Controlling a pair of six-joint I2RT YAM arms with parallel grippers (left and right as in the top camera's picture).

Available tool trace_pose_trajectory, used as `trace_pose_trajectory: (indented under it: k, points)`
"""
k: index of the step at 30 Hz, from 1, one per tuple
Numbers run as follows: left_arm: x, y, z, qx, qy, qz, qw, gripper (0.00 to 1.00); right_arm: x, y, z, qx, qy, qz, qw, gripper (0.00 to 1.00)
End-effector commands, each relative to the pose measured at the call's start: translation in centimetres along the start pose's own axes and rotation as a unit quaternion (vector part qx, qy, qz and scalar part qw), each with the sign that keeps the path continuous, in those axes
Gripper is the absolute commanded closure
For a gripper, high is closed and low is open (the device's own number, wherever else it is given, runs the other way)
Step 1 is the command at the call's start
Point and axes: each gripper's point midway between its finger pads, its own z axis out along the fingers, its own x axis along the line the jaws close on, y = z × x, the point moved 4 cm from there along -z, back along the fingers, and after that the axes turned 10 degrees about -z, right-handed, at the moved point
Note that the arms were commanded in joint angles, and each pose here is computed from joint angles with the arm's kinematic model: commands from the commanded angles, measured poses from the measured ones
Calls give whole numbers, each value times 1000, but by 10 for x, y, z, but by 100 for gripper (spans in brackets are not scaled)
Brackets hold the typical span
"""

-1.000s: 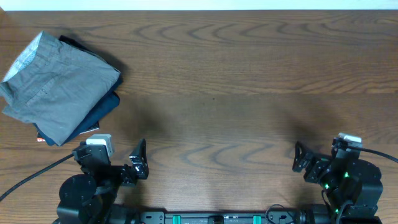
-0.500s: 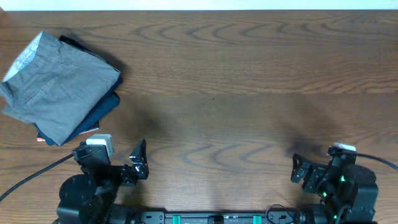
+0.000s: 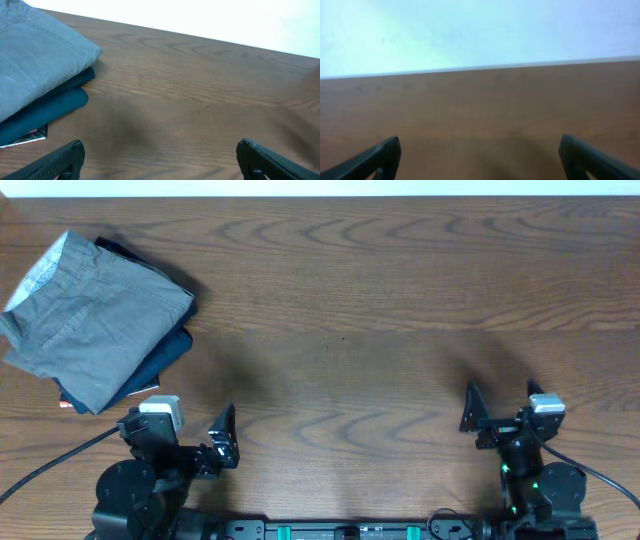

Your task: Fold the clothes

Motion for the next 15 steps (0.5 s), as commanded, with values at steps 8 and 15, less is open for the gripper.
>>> trace_pose_trajectory:
  k: [8,15]
  points:
    - [1,1,0,-5,5,-4,1000,2,-2,-31,12,-2,-9,-89,996,1]
    - [1,1,0,-5,5,-4,1000,2,-2,-31,12,-2,-9,-89,996,1]
